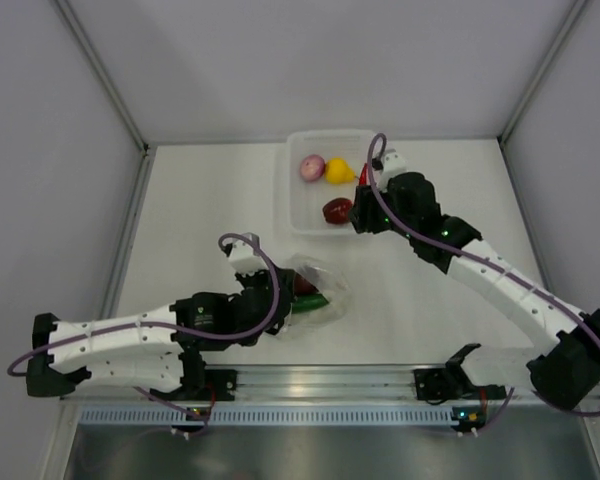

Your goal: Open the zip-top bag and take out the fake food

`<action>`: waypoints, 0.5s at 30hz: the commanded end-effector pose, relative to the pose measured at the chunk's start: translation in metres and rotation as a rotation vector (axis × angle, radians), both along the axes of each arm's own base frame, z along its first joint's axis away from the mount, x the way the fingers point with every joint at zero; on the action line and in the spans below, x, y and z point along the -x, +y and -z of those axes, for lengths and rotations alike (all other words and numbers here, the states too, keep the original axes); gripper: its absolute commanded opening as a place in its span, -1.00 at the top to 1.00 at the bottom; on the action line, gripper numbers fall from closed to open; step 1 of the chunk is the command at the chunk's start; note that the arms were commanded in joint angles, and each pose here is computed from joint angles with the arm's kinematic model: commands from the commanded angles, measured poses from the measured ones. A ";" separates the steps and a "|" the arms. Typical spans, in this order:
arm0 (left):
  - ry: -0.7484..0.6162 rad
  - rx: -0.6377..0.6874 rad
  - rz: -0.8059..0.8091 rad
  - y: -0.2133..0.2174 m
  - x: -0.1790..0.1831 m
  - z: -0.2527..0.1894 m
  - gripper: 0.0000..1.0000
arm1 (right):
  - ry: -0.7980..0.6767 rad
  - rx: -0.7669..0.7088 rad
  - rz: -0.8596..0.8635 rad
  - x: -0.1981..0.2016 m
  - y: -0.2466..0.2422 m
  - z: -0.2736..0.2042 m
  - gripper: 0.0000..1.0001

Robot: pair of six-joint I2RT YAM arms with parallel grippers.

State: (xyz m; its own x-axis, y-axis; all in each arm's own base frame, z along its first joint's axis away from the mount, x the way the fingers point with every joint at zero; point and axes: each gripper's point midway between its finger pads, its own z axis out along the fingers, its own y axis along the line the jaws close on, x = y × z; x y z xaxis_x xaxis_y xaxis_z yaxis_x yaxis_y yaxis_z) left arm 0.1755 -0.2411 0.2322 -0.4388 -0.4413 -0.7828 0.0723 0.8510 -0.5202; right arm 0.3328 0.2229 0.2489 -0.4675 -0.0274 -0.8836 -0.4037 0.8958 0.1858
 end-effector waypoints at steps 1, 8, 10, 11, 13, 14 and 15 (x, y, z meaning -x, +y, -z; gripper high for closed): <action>-0.050 0.069 -0.062 0.001 -0.009 -0.034 1.00 | -0.042 -0.102 -0.121 0.036 0.024 -0.022 -0.02; -0.067 0.071 -0.066 -0.014 -0.014 -0.053 1.00 | -0.037 -0.238 -0.335 0.108 0.059 -0.028 0.14; -0.065 0.071 -0.066 -0.020 -0.015 -0.055 1.00 | -0.031 -0.260 -0.357 0.120 0.062 -0.028 0.28; -0.062 0.071 -0.064 -0.023 -0.015 -0.055 1.00 | -0.025 -0.277 -0.384 0.131 0.068 -0.030 0.36; -0.056 0.075 -0.065 -0.029 -0.016 -0.055 1.00 | -0.031 -0.289 -0.389 0.140 0.070 -0.033 0.45; -0.052 0.072 -0.064 -0.032 -0.016 -0.054 1.00 | -0.029 -0.294 -0.409 0.150 0.076 -0.033 0.47; -0.050 0.082 -0.066 -0.035 -0.017 -0.056 1.00 | -0.034 -0.292 -0.411 0.154 0.076 -0.033 0.49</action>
